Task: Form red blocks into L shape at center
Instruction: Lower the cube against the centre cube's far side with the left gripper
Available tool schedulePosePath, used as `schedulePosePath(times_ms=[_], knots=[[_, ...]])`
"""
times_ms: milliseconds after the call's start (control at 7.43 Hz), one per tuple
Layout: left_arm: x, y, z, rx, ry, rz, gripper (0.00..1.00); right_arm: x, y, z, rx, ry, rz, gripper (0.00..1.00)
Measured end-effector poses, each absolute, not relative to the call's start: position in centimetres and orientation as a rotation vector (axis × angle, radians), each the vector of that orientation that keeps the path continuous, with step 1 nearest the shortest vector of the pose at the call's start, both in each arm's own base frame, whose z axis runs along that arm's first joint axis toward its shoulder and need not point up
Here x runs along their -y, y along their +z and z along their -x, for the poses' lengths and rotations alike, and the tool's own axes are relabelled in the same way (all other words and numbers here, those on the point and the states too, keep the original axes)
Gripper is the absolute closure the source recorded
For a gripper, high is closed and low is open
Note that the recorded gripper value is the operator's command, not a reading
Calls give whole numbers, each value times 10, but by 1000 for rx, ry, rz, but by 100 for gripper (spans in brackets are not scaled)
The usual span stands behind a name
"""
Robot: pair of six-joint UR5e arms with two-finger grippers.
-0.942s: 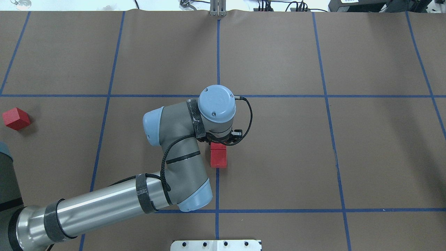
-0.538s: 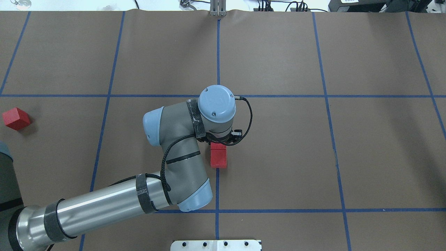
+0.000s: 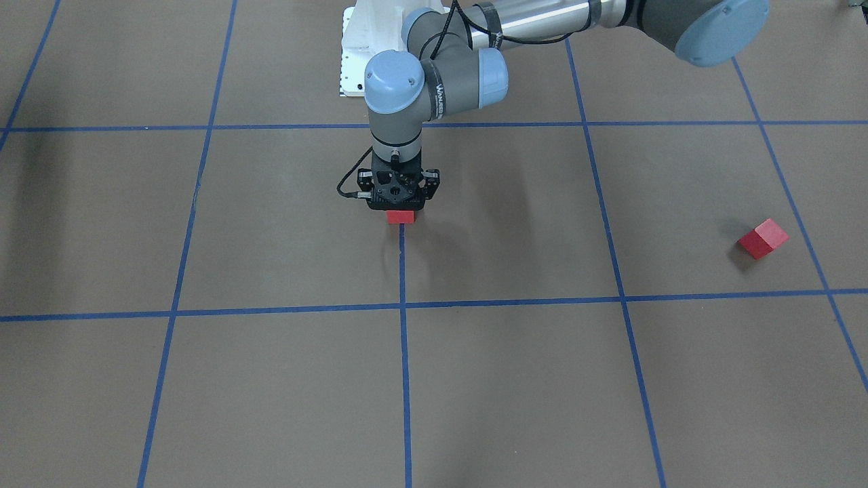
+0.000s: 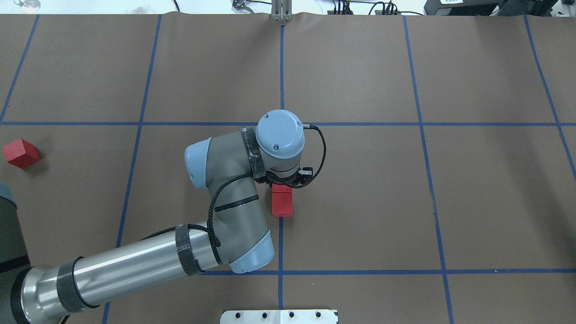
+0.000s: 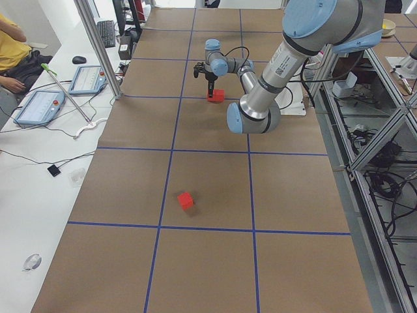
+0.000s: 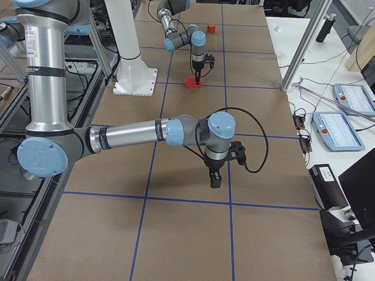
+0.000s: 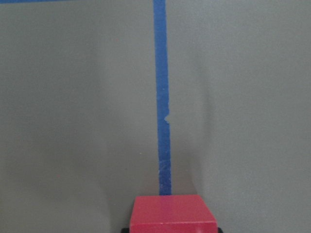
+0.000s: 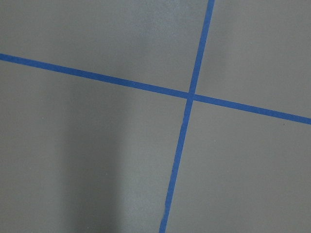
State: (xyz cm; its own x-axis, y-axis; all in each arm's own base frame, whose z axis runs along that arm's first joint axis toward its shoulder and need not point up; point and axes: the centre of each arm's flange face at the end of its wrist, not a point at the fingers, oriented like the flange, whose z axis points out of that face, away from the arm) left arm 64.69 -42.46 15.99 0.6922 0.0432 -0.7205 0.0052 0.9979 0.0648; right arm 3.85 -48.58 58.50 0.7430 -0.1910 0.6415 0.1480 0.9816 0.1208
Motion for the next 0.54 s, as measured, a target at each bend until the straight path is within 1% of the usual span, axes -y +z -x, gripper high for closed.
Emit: schedulePosePath(times_ms=[135,269,538], knots=[[425,160,-647,-808,23,-65,28,486,585,-39,709,-186,-63,0],[425,159,-647,-811,24,-68,0,486,585,-38,709,-186,-64,0],[425,159,-647,-814,25,-74,0,486,585,-38,709,-186,-64,0]])
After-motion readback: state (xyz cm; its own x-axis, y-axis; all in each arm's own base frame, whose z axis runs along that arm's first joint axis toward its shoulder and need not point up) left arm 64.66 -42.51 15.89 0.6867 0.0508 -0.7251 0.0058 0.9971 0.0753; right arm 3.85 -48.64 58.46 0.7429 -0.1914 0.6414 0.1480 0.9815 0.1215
